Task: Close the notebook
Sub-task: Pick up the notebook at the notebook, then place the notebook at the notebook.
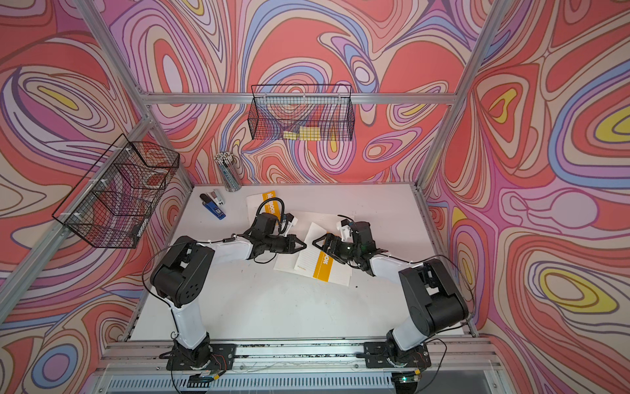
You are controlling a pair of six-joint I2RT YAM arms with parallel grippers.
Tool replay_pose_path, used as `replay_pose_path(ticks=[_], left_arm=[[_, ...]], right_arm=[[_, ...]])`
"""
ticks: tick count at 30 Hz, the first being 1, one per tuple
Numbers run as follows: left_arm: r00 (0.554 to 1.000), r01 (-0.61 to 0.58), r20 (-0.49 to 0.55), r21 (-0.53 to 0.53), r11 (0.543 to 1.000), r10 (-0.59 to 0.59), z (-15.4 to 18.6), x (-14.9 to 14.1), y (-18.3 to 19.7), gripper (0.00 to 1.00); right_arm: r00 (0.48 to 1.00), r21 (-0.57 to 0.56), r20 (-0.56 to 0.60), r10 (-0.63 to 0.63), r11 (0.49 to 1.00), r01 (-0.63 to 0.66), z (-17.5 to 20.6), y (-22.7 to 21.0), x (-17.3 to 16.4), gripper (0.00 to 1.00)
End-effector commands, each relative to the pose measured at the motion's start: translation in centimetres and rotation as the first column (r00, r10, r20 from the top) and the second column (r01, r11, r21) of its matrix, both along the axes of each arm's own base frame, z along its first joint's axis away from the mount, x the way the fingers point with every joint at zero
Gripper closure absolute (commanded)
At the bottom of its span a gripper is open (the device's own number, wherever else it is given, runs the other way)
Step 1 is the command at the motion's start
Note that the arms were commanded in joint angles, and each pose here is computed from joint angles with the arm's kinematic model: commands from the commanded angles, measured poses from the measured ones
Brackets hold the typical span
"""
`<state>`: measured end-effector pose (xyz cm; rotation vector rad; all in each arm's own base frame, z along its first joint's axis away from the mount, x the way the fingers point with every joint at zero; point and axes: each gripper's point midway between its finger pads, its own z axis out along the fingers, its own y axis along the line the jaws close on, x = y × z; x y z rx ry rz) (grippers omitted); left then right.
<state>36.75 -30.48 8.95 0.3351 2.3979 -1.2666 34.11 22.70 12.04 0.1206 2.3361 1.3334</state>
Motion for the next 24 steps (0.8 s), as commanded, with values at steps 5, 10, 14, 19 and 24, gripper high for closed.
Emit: replay_pose_path(ticks=[5, 10, 14, 19, 24], left_arm=[[0.991, -0.120, 0.059, -0.062, 0.991, 0.124, 5.5, 3.9, 4.8, 1.00], [0.979, -0.186, 0.060, -0.114, 0.976, 0.194, 8.7, 6.9, 8.2, 1.00], [0.969, -0.237, 0.046, -0.119, 0.964, 0.244, 10.4, 9.5, 10.7, 1.00], [0.946, -0.321, -0.007, -0.177, 0.930, 0.325, 11.6, 12.7, 13.9, 1.00], [0.928, -0.372, -0.080, -0.234, 0.898, 0.364, 11.3, 14.9, 16.0, 1.00]], right_arm=[[0.999, -0.028, 0.044, 0.025, 0.999, -0.024, 1.7, 0.0, -0.6, 0.02], [0.999, -0.026, 0.031, 0.025, 0.999, -0.024, 1.1, -0.1, -1.1, 0.02], [0.999, -0.024, 0.029, 0.023, 0.999, -0.022, 1.0, -0.2, -1.2, 0.02], [0.999, -0.027, 0.035, 0.016, 1.000, -0.015, 1.3, -0.4, -1.3, 0.02], [0.999, -0.027, 0.044, 0.007, 1.000, -0.006, 1.8, -0.6, -1.6, 0.02]])
